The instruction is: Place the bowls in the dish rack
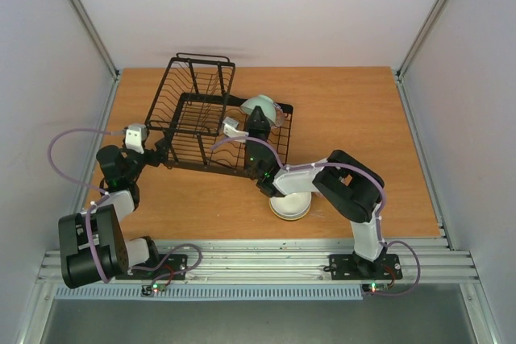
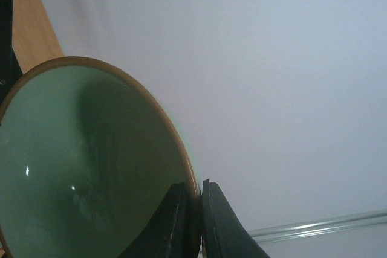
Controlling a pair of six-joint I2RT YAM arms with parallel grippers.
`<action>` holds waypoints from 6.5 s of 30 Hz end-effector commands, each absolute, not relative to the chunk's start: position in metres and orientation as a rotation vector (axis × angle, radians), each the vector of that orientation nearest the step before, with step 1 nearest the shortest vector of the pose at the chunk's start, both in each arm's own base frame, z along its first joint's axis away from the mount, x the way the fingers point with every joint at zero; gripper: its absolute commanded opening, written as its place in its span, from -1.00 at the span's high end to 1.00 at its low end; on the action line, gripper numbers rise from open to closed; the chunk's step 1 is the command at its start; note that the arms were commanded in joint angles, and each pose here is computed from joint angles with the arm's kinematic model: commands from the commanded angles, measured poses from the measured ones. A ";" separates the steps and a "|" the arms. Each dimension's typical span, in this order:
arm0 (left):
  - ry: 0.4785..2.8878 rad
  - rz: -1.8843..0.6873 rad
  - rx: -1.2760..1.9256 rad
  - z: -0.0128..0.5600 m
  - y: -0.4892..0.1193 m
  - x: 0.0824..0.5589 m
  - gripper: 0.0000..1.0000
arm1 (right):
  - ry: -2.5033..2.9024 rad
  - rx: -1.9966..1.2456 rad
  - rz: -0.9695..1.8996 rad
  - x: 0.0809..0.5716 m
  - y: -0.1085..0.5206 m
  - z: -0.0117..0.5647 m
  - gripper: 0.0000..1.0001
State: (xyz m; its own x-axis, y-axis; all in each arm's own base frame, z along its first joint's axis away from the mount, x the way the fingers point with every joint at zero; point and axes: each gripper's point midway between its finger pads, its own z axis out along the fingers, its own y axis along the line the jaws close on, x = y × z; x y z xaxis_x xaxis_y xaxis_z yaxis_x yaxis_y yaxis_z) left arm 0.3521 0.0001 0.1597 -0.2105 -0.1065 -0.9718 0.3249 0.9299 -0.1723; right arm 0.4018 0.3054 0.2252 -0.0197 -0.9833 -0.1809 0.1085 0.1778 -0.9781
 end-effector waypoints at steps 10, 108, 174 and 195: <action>1.679 -0.400 0.238 0.173 -0.009 0.350 -0.69 | 1.253 -0.855 -1.141 0.388 0.279 0.229 0.97; 1.706 -0.403 0.260 0.165 -0.010 0.355 -0.71 | 2.496 0.737 -0.081 0.194 0.041 0.084 0.18; 1.720 -0.412 0.261 0.161 -0.010 0.357 -0.73 | 2.312 0.553 -0.337 0.242 0.027 0.120 0.97; 1.728 -0.417 0.254 0.159 -0.009 0.360 -0.73 | 1.642 -0.466 -0.634 0.339 0.175 0.287 0.97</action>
State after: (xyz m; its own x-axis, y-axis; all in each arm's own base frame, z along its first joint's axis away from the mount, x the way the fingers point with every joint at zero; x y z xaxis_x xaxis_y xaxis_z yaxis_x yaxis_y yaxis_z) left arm 0.3538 -0.0035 0.1449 -0.2484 -0.0938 -0.9641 0.3474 0.9205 -0.1790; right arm 0.3298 0.1432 0.2395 -0.3702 -0.4569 -0.8088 0.0037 0.8699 -0.4931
